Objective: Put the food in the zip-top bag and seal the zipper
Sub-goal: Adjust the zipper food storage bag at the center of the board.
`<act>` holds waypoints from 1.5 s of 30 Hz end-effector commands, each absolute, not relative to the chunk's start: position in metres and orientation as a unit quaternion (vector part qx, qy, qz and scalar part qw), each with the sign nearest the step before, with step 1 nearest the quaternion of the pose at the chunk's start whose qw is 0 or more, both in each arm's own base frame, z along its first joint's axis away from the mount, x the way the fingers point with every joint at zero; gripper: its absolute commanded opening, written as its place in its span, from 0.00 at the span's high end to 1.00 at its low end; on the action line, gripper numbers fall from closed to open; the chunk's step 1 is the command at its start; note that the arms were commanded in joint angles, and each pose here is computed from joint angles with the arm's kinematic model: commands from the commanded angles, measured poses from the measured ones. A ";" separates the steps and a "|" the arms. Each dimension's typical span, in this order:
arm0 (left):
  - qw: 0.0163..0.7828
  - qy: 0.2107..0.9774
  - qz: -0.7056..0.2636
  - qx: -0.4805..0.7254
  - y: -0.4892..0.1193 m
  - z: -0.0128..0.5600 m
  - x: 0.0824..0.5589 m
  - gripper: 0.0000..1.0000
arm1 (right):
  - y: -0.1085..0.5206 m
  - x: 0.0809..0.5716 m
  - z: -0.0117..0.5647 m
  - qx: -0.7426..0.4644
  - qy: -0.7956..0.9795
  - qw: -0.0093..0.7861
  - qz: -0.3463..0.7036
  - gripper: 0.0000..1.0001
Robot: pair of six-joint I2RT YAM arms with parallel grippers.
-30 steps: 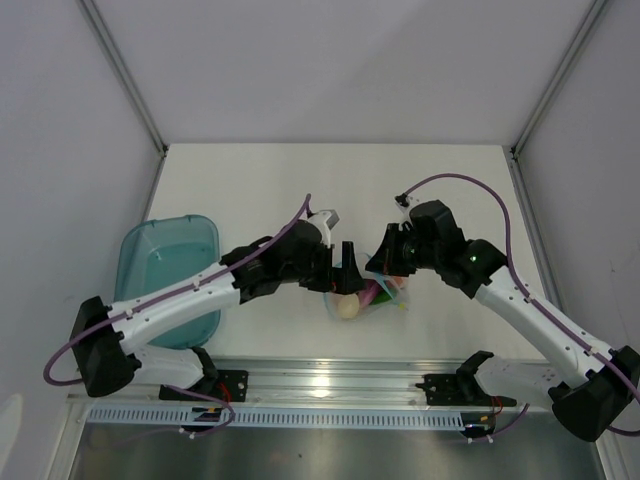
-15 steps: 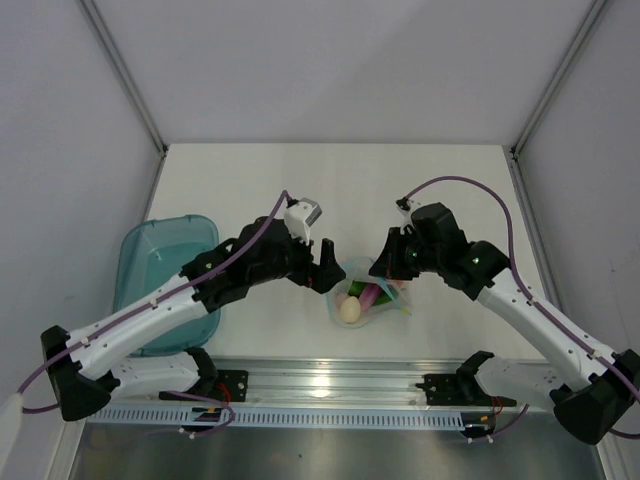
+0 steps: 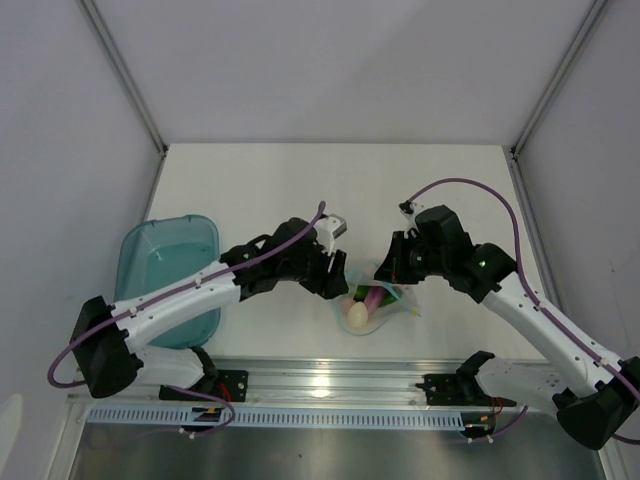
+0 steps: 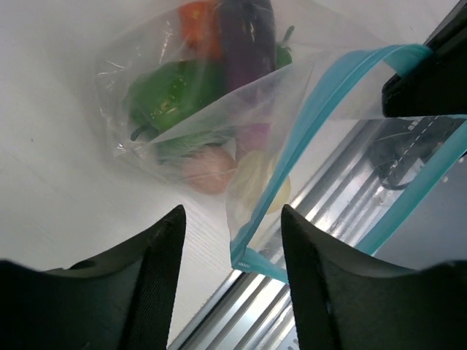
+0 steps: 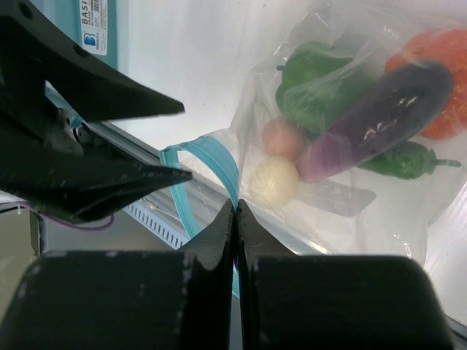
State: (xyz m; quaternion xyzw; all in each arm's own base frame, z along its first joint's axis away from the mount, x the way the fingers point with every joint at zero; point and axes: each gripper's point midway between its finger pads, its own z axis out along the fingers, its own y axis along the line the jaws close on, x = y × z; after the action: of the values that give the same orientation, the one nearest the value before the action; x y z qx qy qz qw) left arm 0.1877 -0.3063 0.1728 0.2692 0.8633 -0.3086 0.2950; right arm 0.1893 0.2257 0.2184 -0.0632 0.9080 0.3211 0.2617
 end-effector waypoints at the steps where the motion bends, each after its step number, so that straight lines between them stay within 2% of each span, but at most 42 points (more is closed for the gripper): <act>1: 0.279 0.859 -0.326 0.279 -0.317 0.173 0.187 0.44 | 0.229 0.192 0.238 -0.077 0.896 0.283 0.333 1.00; 2: 0.279 0.860 -0.322 0.280 -0.316 0.172 0.188 0.49 | 0.229 0.193 0.240 -0.077 0.895 0.285 0.334 1.00; 3: 0.275 0.863 -0.318 0.279 -0.315 0.169 0.189 0.60 | 0.229 0.193 0.240 -0.078 0.895 0.286 0.334 1.00; 7: 0.272 0.864 -0.321 0.277 -0.312 0.168 0.187 0.81 | 0.227 0.194 0.239 -0.079 0.896 0.288 0.329 1.00; 8: 0.270 0.867 -0.316 0.276 -0.309 0.166 0.187 0.91 | 0.227 0.194 0.239 -0.079 0.896 0.288 0.328 1.00; 10: 0.269 0.869 -0.312 0.274 -0.305 0.167 0.186 0.99 | 0.226 0.195 0.238 -0.080 0.897 0.289 0.325 0.99; 14: 0.272 0.872 -0.307 0.268 -0.292 0.176 0.181 0.99 | 0.223 0.198 0.235 -0.086 0.899 0.293 0.313 0.97; 19: 0.273 0.879 -0.301 0.249 -0.266 0.194 0.168 0.99 | 0.219 0.204 0.223 -0.101 0.908 0.292 0.284 0.86; 23: 0.268 0.893 -0.285 0.221 -0.242 0.201 0.160 0.99 | 0.222 0.205 0.214 -0.114 0.911 0.282 0.279 0.69; 29: 0.251 0.907 -0.274 0.199 -0.226 0.187 0.152 0.99 | 0.226 0.189 0.218 -0.167 0.899 0.290 0.283 0.50; 36: 0.244 0.910 -0.275 0.191 -0.218 0.183 0.149 1.00 | 0.218 0.167 0.247 -0.220 0.864 0.337 0.304 0.39; 45: 0.245 0.912 -0.273 0.186 -0.210 0.184 0.151 0.99 | 0.224 0.127 0.241 -0.323 0.832 0.316 0.321 0.36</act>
State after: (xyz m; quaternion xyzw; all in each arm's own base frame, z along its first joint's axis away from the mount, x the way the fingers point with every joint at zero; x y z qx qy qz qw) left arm 0.1522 -0.2120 0.1775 0.1880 0.9164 -0.2597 0.2396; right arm 0.1401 0.2215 0.2522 -0.2751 0.8389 0.3293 0.3348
